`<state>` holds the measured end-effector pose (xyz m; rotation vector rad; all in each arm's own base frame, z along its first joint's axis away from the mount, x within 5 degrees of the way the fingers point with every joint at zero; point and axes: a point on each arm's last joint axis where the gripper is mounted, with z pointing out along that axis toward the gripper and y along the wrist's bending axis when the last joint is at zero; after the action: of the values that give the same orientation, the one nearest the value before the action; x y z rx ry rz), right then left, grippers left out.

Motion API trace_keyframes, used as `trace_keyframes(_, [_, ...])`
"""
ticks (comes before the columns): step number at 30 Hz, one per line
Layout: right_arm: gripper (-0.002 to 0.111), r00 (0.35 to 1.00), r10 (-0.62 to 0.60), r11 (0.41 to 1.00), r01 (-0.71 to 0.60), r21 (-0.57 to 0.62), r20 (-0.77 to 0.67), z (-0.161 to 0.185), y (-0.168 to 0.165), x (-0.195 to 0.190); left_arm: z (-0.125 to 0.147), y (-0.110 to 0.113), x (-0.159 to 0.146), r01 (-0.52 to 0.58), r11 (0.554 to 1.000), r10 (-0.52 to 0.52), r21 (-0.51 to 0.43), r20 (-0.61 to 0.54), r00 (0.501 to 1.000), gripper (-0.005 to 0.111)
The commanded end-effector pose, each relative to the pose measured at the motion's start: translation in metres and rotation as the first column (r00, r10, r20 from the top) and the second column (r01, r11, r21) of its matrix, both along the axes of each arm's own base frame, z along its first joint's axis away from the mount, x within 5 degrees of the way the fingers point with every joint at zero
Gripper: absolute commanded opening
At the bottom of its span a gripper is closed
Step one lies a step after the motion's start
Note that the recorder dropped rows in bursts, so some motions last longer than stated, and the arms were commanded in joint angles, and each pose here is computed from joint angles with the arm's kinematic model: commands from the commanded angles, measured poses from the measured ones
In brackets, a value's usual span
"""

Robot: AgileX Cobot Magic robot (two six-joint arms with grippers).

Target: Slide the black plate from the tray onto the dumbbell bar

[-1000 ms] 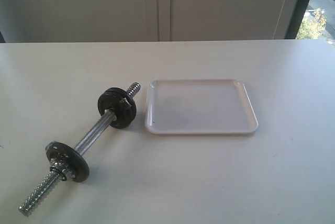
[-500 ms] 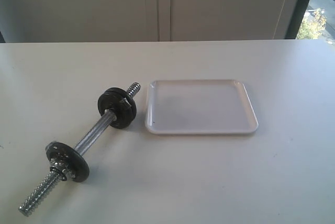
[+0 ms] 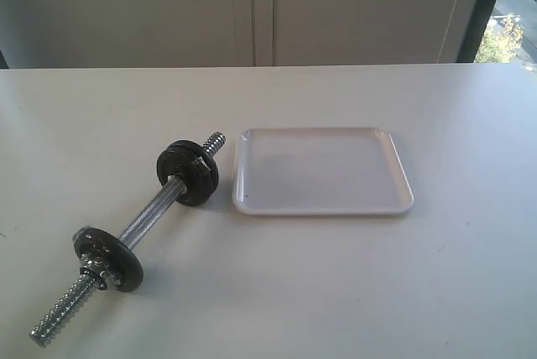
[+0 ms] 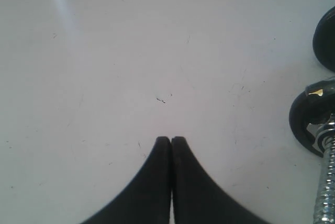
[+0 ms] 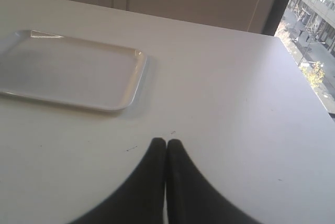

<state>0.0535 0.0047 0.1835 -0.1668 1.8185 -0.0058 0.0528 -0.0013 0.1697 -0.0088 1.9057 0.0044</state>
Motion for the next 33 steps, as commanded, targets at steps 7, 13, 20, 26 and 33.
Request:
trace_keyframes(7, [0.0,1.0,-0.008,1.0,0.008,-0.002,0.0,-0.0012,-0.0005,-0.0002,-0.0006,-0.0003,-0.0001,0.003,1.0,-0.003,-0.007,0.005,1.0,0.0])
trace_keyframes(13, [0.0,0.996,-0.076,0.957,0.083,0.277,-0.039,-0.0016,-0.0004,-0.0003,-0.0006,-0.0002,-0.0001,0.001,1.0,-0.001,-0.007,0.005,1.0,0.0])
trace_keyframes(20, [0.0,0.996,-0.078,0.954,0.088,0.287,-0.045,-0.0019,-0.0004,-0.0004,-0.0006,-0.0002,-0.0001,0.001,1.0,-0.001,-0.007,0.005,1.0,0.0])
trace_keyframes(26, [0.0,0.999,-0.036,0.993,0.038,0.115,-0.02,-0.0019,-0.0004,-0.0004,-0.0006,-0.0002,-0.0001,0.001,1.0,-0.001,-0.007,0.005,1.0,0.0])
trace_keyframes(33, [0.0,0.999,-0.037,0.992,0.039,0.119,-0.021,-0.0019,-0.0004,-0.0004,-0.0006,-0.0002,-0.0001,0.001,1.0,-0.001,-0.007,0.005,1.0,0.0])
